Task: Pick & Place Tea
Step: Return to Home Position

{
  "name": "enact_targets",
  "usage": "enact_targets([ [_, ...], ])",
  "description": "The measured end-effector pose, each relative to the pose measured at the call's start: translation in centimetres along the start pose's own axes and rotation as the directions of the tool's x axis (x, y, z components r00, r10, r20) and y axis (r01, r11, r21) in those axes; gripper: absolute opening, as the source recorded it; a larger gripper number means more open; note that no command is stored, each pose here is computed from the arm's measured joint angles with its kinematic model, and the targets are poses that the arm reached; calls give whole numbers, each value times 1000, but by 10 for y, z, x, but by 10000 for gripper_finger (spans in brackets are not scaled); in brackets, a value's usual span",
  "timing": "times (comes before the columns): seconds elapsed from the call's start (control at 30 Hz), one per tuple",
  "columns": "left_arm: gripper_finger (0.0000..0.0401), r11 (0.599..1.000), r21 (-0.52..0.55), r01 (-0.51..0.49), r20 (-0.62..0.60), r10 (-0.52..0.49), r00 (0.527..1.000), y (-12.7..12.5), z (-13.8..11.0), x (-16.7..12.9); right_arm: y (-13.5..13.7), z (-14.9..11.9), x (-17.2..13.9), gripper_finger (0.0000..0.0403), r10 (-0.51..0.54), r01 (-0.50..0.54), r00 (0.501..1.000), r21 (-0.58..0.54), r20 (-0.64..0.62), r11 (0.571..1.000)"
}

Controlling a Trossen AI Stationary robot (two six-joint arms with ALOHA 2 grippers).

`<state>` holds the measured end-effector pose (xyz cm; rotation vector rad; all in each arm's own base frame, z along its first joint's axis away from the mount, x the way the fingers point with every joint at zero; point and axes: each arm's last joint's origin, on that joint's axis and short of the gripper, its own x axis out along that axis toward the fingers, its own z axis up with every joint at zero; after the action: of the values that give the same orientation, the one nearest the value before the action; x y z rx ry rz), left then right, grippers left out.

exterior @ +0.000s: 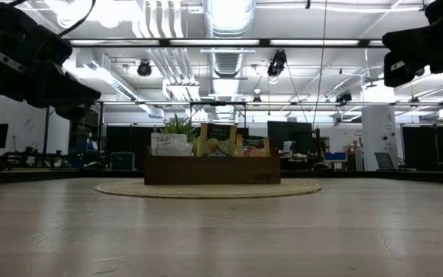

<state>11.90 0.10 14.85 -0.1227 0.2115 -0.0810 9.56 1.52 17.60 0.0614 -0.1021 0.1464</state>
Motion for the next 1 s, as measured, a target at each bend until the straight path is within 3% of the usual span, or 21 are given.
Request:
enact_targets([
  [0.3,0,1000,-16,-13,-114,12,993,1,-11,-1,0,0,0,9,-2,2,1000,0,1,1000],
  [1.0,0,998,-54,-14,-104,8,995,1,-11,-2,0,0,0,9,-1,1,1000,0,1,1000],
])
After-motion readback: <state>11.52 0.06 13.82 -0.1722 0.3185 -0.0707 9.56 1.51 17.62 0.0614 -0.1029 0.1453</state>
